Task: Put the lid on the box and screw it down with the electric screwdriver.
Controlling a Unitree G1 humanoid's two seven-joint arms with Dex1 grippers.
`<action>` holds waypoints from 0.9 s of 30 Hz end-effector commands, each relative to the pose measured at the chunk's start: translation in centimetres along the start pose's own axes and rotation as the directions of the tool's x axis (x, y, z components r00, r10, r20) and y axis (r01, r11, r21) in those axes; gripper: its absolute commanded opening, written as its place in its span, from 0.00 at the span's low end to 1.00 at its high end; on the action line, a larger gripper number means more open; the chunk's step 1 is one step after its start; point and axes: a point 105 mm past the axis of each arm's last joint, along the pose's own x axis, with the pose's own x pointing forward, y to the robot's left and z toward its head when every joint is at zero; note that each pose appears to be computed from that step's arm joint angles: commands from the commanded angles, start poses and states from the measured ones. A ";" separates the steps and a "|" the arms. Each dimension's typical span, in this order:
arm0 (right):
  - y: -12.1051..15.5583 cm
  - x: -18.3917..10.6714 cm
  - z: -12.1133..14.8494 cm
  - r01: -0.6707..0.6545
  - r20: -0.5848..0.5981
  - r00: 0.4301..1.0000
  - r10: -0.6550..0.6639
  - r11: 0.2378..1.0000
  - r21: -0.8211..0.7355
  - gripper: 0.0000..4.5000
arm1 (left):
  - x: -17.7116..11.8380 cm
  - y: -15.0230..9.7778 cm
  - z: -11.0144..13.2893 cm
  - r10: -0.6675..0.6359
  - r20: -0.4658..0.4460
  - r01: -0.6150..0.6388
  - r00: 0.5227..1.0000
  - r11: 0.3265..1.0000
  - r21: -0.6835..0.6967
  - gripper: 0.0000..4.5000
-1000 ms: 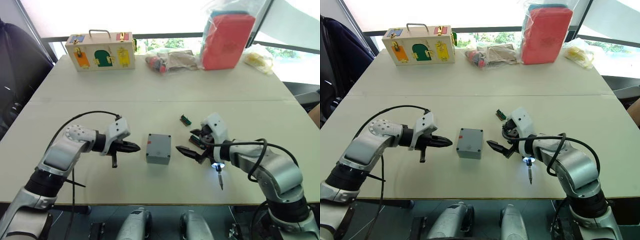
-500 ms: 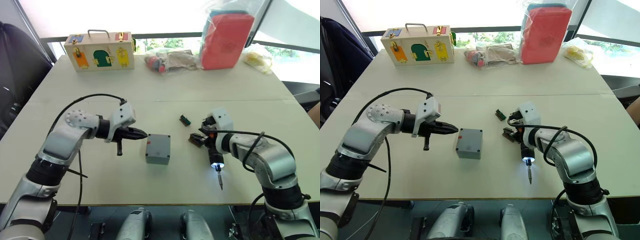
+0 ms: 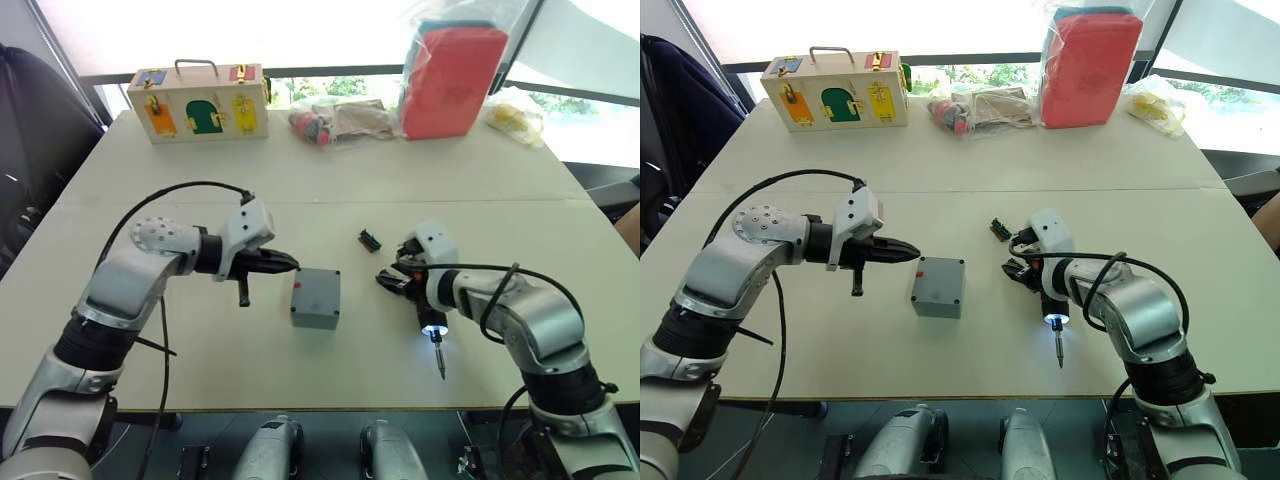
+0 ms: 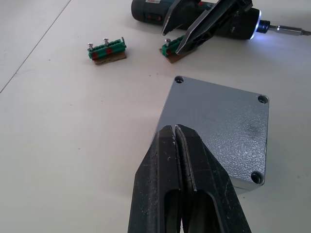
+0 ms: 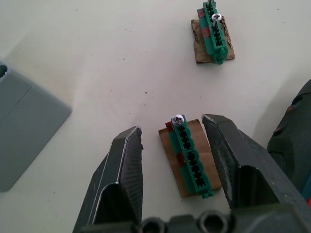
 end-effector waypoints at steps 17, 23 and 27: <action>-0.4 0.3 1.5 0.016 0.054 0.998 -0.015 1.000 -0.017 0.01 | -0.4 0.3 0.5 0.023 0.034 -0.024 0.999 0.999 0.031 0.00; -0.2 -0.1 1.7 0.008 0.062 0.998 -0.008 1.000 -0.009 0.01 | -0.3 0.3 0.4 0.022 0.035 -0.023 0.999 0.999 0.031 0.00; -0.4 -0.6 2.3 0.018 0.085 0.996 -0.018 1.000 0.008 0.01 | -0.3 0.3 0.2 0.024 0.033 -0.024 0.999 0.999 0.027 0.00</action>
